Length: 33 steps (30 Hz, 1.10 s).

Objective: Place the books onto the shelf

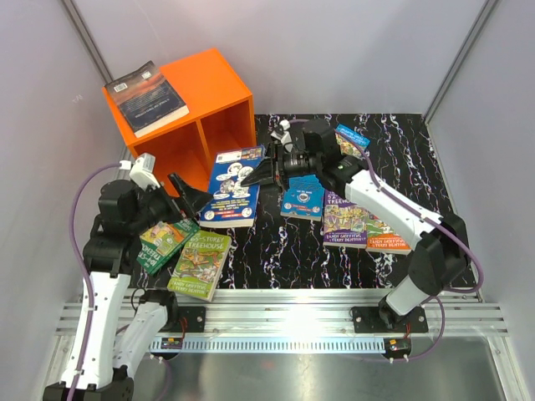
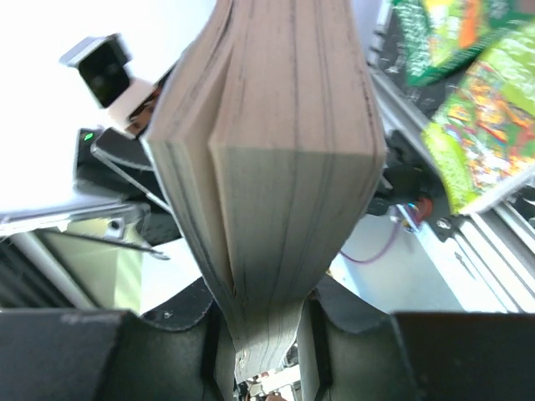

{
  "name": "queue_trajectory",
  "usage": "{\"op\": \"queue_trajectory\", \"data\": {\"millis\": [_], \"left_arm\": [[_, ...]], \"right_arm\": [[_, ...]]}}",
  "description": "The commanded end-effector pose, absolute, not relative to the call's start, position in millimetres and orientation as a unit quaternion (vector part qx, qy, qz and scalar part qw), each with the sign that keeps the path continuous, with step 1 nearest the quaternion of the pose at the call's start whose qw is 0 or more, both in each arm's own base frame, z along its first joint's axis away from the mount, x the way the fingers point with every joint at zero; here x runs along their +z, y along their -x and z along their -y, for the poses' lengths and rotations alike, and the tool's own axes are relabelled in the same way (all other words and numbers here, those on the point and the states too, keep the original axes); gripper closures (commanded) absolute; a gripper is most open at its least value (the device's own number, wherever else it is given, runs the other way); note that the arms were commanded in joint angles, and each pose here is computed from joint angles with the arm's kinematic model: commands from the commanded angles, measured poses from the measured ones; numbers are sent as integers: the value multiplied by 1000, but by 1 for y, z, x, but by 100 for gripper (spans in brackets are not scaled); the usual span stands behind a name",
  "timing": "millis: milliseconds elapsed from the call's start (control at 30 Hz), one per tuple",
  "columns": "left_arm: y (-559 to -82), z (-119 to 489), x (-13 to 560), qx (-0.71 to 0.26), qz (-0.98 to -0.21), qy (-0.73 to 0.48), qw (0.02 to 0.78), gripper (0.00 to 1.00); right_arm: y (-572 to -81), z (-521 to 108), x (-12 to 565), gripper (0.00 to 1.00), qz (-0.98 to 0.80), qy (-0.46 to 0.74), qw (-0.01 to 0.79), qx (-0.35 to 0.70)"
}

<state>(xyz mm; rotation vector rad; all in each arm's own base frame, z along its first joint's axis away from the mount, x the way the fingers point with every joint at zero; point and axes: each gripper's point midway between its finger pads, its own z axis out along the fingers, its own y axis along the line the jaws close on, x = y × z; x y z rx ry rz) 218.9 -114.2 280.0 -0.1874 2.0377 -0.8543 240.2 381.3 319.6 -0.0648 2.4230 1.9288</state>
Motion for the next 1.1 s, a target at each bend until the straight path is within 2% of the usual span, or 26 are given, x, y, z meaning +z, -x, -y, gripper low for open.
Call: {"op": "queue_trajectory", "data": {"millis": [0,33,200,267,300,333,433,467,567,600,633,667,700,867,933,1067], "left_arm": [[-219,139,319,-429,-780,45,453,1],[-219,146,333,-454,-762,26,461,1],[-210,167,373,-553,-711,12,435,2],[-206,170,382,-566,-701,0,433,11],[-203,171,386,-569,-698,-7,434,18],[-201,172,387,-571,-699,-9,431,39],[-195,173,397,-577,-693,-21,432,71],[-195,173,399,-576,-693,-23,433,97],[-203,167,402,-540,-715,-13,445,100],[-200,164,420,-530,-710,-20,464,100],[-204,160,422,-514,-717,-7,471,100],[-212,157,425,-500,-721,-9,480,100],[-213,152,452,-486,-707,-10,514,100],[-266,117,494,-392,-714,64,576,100],[-277,94,535,-373,-678,93,626,100],[-319,61,574,-383,-627,159,660,100]], "right_arm": [[-211,-377,389,100,-704,90,27,704],[-210,-376,391,100,-700,70,10,710],[-204,-369,428,100,-641,73,35,763],[-203,-367,440,100,-624,75,42,777],[-204,-366,445,100,-618,69,41,782],[-204,-365,449,100,-612,70,42,786],[-202,-364,464,100,-590,74,48,803],[-202,-362,468,100,-582,78,52,808],[-201,-361,483,100,-571,83,59,815],[-200,-360,487,94,-568,87,61,816],[-198,-358,498,69,-561,96,69,819],[-198,-359,499,19,-566,94,66,816],[-196,-357,509,2,-562,106,81,816],[-199,-344,515,0,-594,112,106,790],[-204,-331,512,0,-596,101,114,788],[-207,-299,507,0,-602,82,140,782]]}}
